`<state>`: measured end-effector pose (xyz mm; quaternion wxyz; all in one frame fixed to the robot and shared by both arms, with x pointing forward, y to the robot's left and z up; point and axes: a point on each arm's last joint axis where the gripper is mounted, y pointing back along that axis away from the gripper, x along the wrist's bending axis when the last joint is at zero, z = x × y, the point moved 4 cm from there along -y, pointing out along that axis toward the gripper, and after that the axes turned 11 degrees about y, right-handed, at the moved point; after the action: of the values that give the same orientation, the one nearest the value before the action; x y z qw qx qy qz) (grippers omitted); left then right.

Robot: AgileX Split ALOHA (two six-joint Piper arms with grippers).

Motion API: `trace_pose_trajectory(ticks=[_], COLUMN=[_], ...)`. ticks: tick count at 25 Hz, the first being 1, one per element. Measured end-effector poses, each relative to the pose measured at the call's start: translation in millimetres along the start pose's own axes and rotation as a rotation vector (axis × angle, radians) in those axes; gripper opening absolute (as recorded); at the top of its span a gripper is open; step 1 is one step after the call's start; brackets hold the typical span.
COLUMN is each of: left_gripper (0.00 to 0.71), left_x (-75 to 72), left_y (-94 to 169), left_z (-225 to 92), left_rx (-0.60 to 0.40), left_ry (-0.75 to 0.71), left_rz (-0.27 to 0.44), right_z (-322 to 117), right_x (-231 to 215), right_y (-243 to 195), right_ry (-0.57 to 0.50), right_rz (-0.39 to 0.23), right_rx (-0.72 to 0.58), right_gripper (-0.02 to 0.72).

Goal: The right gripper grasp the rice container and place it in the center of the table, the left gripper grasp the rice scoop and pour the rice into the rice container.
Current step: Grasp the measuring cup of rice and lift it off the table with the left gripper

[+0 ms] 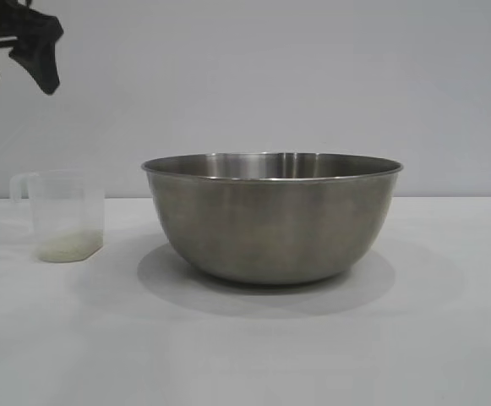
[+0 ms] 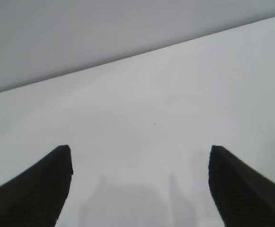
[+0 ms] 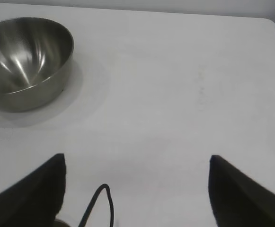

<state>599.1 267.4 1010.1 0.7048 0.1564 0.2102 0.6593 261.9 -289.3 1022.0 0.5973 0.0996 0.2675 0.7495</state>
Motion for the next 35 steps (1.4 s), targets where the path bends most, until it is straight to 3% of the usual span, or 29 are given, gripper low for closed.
trace_pose_trajectory(ticks=[9,16,25,35], left_gripper=[0.518,0.518,0.518,0.518], left_x=[3.0,5.0,-3.0,-3.4], left_y=[56,85,104,105], left_z=[-53,-90,-133,-157], left_rx=[-0.081,-0.139,-0.232,-0.168], left_ry=[0.095,0.149,0.138,0.120], left_rz=[-0.031,-0.059,-0.172,-0.181], right_z=[0,0,0,0], right_x=[0,0,0,0], right_y=[0,0,0,0], right_ry=[0.000,0.000,0.000,0.000], right_rz=[0.000,0.000,0.000,0.000], right_rx=[0.000,0.000,0.000,0.000], right_gripper=[0.577,0.577,0.577,0.577])
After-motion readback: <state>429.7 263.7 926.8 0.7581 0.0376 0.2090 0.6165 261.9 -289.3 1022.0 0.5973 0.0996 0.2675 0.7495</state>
